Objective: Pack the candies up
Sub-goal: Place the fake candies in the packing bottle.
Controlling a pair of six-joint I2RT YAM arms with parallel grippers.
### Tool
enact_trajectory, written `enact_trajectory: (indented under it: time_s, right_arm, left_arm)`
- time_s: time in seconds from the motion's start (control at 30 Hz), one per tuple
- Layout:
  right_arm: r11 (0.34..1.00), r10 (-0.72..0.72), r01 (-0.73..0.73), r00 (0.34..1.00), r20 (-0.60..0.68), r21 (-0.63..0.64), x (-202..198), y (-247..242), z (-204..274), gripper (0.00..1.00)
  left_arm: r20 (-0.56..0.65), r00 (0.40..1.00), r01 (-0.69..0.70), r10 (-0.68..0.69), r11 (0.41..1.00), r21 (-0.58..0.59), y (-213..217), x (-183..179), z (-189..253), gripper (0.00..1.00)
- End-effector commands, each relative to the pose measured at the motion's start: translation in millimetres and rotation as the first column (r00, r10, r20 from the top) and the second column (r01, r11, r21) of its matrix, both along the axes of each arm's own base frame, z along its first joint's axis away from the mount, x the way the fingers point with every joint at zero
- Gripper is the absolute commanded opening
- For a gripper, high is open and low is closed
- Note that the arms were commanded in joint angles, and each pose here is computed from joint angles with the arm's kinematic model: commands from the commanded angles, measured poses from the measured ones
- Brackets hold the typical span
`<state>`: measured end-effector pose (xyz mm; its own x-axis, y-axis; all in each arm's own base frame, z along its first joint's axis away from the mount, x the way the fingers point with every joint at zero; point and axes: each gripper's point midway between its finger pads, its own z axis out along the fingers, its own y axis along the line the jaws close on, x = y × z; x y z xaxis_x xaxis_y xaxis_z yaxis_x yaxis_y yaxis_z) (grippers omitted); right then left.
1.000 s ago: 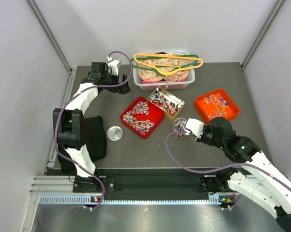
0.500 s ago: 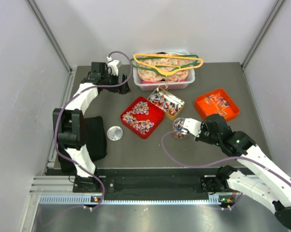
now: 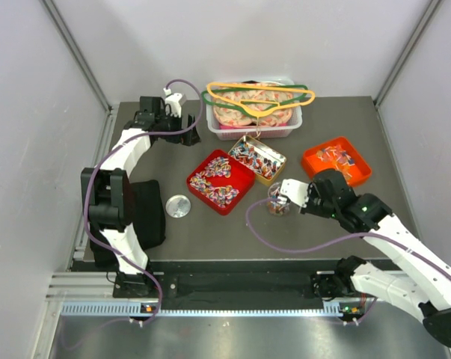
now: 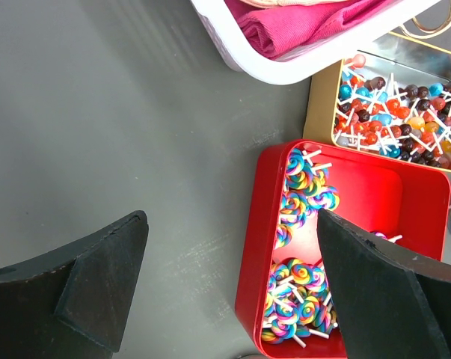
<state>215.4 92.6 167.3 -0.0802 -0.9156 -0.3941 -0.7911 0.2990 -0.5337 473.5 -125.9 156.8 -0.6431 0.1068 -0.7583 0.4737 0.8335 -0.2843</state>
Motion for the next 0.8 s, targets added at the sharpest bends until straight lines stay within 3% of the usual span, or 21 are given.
enact_trajectory:
  time_s: [0.0, 0.77]
  right_arm:
    - [0.999, 0.033, -0.033, 0.999, 0.038, 0.006, 5, 7, 23, 0.00]
    - [0.987, 0.131, -0.131, 0.991, -0.001, -0.096, 9, 19, 33, 0.00]
  left_arm:
    - [0.069, 0.998, 0.008, -0.008, 1.000, 0.004, 3, 2, 20, 0.99]
    - [0.065, 0.998, -0.003, 0.003, 1.000, 0.003, 4, 2, 17, 0.99]
